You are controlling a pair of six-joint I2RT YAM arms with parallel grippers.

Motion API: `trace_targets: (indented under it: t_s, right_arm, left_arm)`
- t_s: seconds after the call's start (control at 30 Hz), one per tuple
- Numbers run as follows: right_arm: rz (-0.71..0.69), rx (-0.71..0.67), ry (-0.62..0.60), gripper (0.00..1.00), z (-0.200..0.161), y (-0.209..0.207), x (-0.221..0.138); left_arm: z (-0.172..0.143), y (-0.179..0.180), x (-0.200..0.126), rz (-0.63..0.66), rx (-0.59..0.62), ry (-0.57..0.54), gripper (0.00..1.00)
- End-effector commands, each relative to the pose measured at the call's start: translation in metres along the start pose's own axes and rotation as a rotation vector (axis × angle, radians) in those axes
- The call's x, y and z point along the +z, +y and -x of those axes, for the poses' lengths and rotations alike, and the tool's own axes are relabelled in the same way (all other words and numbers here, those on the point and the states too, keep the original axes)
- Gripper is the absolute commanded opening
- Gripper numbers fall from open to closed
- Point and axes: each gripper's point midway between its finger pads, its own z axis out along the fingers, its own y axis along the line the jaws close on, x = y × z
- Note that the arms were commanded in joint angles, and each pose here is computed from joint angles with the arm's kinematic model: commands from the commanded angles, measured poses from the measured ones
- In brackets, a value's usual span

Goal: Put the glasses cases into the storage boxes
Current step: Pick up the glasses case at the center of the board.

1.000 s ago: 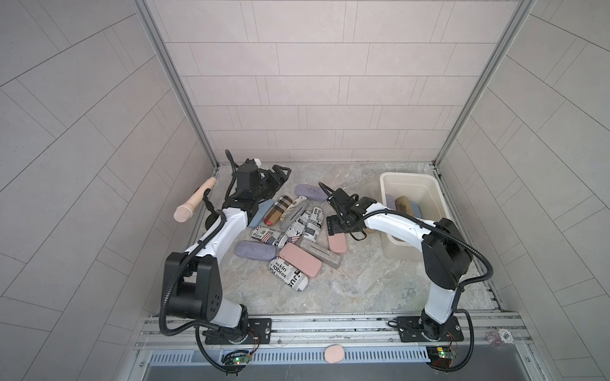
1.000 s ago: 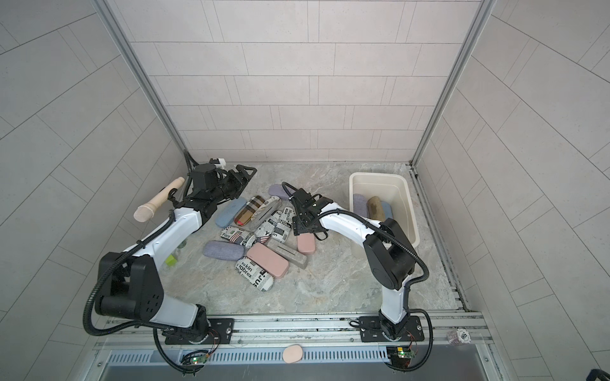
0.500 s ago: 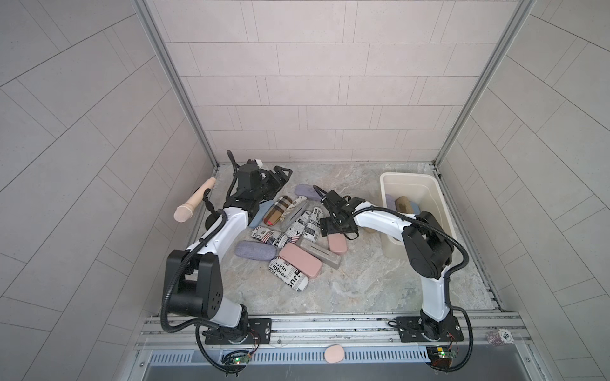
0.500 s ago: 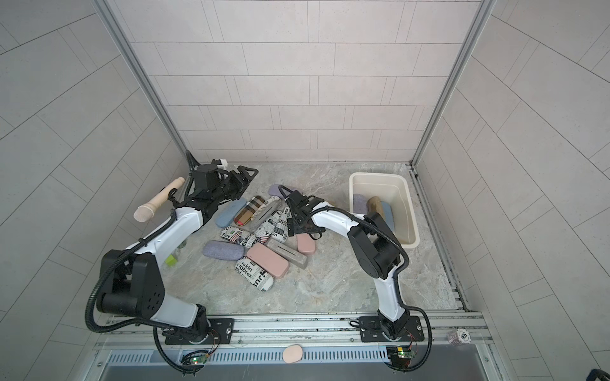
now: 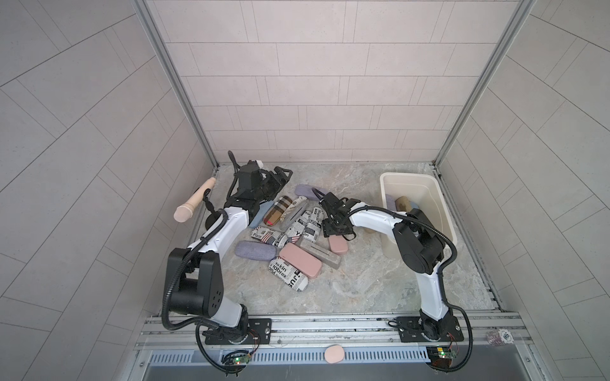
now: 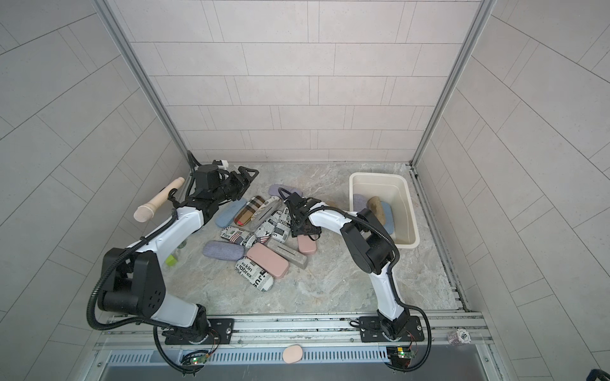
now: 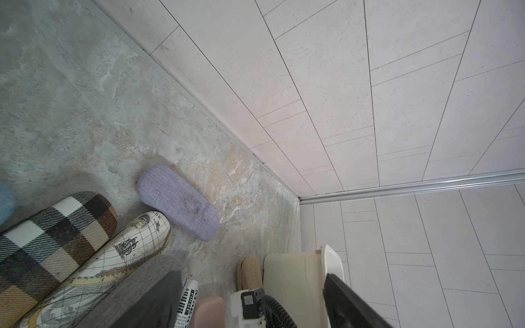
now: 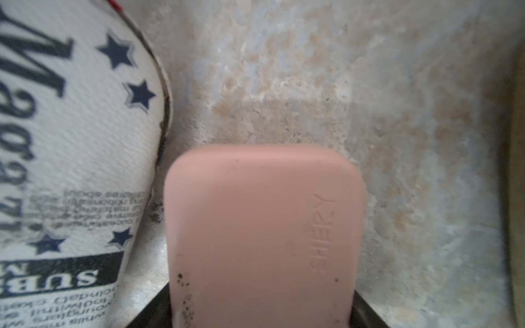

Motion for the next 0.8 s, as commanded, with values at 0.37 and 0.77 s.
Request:
trace_targets:
  t_s: [0.37,0.77]
  right_arm:
    - [0.008,-0.070,-0.107,0.67,0.031,-0.007,-0.058]
    - [0.055,-0.080,-0.189,0.66,0.054,-0.003,-0.108]
  left_arm:
    - [0.007,-0.006,-0.002,-0.028,-0.002,-0.017,0.86]
    - [0.008,-0.011,-0.005,-0.040,0.000,-0.019,0.86]
